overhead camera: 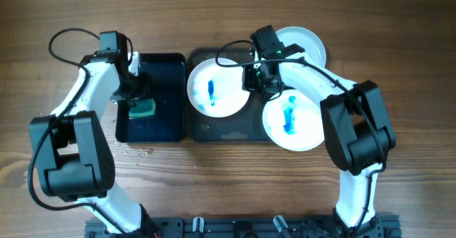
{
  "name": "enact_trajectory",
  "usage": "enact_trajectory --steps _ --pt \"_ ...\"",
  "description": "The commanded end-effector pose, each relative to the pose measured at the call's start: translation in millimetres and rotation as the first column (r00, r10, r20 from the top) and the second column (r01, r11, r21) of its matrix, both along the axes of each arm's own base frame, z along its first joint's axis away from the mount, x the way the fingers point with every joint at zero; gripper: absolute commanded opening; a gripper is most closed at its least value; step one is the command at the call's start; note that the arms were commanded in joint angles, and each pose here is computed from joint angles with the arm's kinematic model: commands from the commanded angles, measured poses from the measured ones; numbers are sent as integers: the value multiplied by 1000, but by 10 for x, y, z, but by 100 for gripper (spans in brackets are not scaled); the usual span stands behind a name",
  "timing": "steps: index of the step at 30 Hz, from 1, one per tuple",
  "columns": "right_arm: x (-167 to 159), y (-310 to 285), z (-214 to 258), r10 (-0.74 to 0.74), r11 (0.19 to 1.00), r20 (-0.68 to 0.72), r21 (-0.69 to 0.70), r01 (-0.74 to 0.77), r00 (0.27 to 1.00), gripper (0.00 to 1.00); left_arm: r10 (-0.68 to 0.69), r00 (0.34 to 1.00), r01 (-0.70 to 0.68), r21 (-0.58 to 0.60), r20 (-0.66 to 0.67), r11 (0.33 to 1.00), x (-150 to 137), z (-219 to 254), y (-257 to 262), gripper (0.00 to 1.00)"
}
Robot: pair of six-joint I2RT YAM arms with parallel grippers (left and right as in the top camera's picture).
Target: Clean dirty plates on tray and stack at the side
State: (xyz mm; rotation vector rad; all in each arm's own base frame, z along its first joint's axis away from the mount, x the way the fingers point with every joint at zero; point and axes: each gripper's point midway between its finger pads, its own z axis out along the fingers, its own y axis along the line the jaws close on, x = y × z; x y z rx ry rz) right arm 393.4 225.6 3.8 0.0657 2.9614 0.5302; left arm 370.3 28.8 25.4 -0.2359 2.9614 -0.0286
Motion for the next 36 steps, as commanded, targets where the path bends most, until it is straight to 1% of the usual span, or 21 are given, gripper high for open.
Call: enact_trajectory --steps 1,4,8,9,12,16,18,19,20,22,23,26,30,34,36 --pt "7 -4 -130 -9 1000 -26 -1 9 1000 4 102 995 -102 46 5 994 41 -8 128 60" --pt "11 3 -127 -9 1000 -26 3 9 1000 4 129 992 -129 43 6 991 41 -8 132 62" --pt "11 3 -127 -12 1000 -27 3 12 1000 4 176 984 -176 29 4 984 38 -16 121 60" --pt "10 3 -127 -12 1000 -27 4 12 1000 4 169 986 -169 -6 -6 986 37 -46 58 58" --pt "12 3 -127 -12 1000 -26 3 12 1000 4 152 988 -153 -59 -26 986 37 -117 -47 57" --pt "11 -1 -128 -13 1000 -27 3 13 1000 4 142 989 -145 -57 -50 988 19 -221 -58 54" --pt "11 0 -128 -13 1000 -27 3 13 1000 4 122 991 -125 -54 -64 991 4 -274 -59 48" --pt "11 0 -128 -13 1000 -27 3 13 1000 4 121 990 -125 -52 -70 991 -4 -294 -58 41" --pt "11 0 -128 -13 1000 -27 3 13 1000 4 121 990 -125 -53 -72 991 -7 -301 -58 34" --pt "11 0 -128 -13 1000 -27 3 13 1000 4 121 990 -125 -53 -70 991 -2 -298 -59 11" --pt "12 0 -127 -13 1000 -27 3 13 1000 4 121 990 -125 -53 -69 991 0 -291 -59 4" --pt "16 -4 -127 -22 1000 -29 4 22 999 4 121 990 -125 -53 -69 991 -15 -258 -61 4" --pt "17 -20 -118 -25 1000 -33 6 26 999 4 118 993 -120 -66 -25 991 21 17 -81 4" --pt "21 -29 -68 -26 998 -49 49 29 998 4 99 993 -88 -148 62 985 108 455 -234 4" --pt "18 -30 -26 -1 997 -49 78 5 999 4 81 991 -59 -198 105 978 128 631 -356 4"
